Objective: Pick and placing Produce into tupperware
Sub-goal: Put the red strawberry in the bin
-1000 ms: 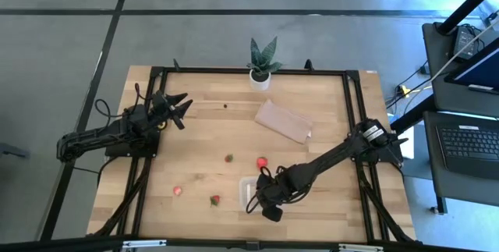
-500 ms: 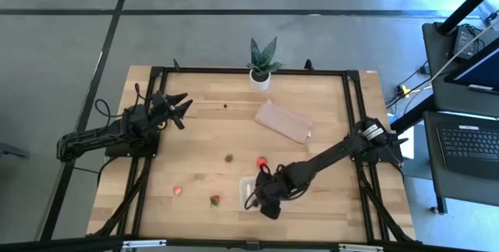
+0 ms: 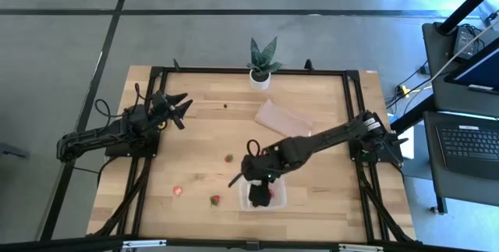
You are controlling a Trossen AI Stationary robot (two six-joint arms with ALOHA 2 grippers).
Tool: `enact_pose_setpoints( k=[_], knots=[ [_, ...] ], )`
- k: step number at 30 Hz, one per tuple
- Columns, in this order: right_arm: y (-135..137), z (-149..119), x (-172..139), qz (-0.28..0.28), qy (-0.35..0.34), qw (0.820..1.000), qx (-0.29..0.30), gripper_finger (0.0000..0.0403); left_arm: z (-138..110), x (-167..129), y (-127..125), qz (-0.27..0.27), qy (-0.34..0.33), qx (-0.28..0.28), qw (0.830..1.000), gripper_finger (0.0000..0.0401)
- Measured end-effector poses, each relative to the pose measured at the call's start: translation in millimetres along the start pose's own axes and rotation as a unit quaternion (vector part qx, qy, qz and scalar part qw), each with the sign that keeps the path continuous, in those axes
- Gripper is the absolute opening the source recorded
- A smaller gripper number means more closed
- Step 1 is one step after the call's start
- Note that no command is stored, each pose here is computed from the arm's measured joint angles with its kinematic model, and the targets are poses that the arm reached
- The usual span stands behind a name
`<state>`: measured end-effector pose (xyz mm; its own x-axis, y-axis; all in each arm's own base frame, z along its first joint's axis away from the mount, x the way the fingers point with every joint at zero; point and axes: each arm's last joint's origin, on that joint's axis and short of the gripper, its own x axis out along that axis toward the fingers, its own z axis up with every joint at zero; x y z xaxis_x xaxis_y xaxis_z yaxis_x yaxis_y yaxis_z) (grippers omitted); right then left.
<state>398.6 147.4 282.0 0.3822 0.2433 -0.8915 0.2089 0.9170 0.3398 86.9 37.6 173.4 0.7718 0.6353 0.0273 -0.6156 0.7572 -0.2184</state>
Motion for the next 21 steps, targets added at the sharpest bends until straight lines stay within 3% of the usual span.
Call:
enact_pose_setpoints(
  k=[5, 7, 11, 18, 21],
  knots=[
    [-18, 13, -21, -0.122, -0.056, 0.99, 0.035, 0.0312, 0, 0, 0, 0.0, 0.0, 0.0, 1.0, 0.0179],
    [-29, 18, -24, -0.165, -0.081, 0.978, 0.098, 0.0312, 0, 0, 0, 0.0, 0.0, 0.0, 1.0, 0.0179],
    [-44, 21, -25, -0.177, -0.081, 0.96, 0.204, 0.0312, 0, 0, 0, 0.0, 0.0, -0.001, 1.0, 0.0179],
    [-57, 25, -12, -0.209, -0.062, 0.953, 0.213, 0.0312, 0, 0, 0, 0.0, 0.0, -0.001, 1.0, 0.0179],
    [-58, 25, 3, -0.221, -0.04, 0.959, 0.174, 0.0312, 0, 0, 0, 0.0, 0.0, -0.001, 1.0, 0.0179]
  ],
)
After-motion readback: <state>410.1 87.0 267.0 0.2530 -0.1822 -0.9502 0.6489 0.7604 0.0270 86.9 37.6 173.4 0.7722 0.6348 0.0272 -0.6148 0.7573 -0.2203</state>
